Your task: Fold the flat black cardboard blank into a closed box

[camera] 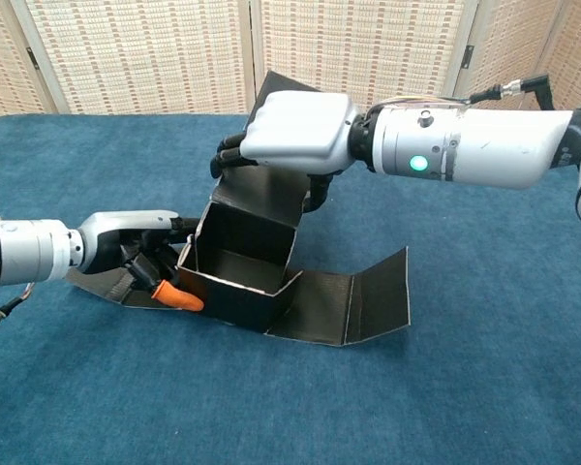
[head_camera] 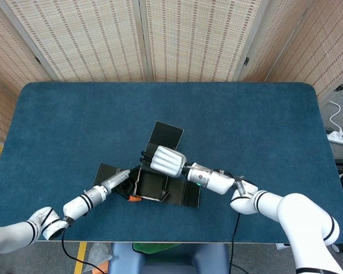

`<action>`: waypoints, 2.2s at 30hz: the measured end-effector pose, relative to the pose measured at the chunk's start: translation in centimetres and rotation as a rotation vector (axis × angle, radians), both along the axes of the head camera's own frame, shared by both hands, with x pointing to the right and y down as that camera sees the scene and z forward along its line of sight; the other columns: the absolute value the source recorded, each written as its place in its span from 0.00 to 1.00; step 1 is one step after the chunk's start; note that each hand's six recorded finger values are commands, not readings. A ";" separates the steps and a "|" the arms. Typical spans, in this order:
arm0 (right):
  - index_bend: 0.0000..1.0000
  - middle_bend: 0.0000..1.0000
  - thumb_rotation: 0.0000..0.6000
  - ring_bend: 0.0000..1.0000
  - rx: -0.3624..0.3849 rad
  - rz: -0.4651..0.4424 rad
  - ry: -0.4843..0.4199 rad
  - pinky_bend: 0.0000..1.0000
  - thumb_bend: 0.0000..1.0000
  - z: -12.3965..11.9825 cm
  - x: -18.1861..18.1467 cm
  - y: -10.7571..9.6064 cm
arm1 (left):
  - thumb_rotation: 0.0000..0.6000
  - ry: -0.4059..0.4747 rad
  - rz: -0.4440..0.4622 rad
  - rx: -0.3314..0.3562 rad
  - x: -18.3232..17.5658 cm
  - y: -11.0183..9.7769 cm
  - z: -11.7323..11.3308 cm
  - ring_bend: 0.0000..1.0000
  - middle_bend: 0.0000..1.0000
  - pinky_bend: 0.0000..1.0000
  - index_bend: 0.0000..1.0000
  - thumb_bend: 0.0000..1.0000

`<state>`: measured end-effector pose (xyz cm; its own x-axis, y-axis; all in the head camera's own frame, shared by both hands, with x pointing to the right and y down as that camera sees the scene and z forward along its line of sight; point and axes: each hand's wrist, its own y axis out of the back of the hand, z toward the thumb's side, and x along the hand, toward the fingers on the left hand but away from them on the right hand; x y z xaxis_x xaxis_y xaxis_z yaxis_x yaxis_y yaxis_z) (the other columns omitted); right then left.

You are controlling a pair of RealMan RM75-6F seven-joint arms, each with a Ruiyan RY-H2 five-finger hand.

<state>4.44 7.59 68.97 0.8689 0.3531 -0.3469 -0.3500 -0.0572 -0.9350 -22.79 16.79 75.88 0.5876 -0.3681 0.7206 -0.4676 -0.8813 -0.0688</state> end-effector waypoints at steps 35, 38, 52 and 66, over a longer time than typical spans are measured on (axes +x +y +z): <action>0.00 0.00 1.00 0.65 -0.189 0.503 -0.370 1.00 0.16 -7.9 14.7 0.5 | 1.00 0.118 -0.232 -0.134 -3.9 -1.1 -2.2 0.61 0.31 0.87 0.26 0.23; 0.00 0.00 1.00 0.65 -0.222 0.600 -0.434 1.00 0.16 -8.7 18.0 1.0 | 1.00 0.163 -0.287 -0.175 -4.1 -1.4 -2.9 0.61 0.31 0.87 0.26 0.23; 0.00 0.01 1.00 0.66 -0.383 0.823 -0.721 1.00 0.03 -8.6 22.1 2.1 | 1.00 0.398 -0.562 -0.414 -3.7 -3.6 -5.8 0.61 0.30 0.88 0.24 0.23; 0.00 0.01 1.00 0.66 -0.345 0.742 -0.836 1.00 0.00 -5.7 10.1 -0.4 | 1.00 0.454 -0.565 -0.473 -1.7 -4.0 -7.3 0.61 0.30 0.88 0.24 0.23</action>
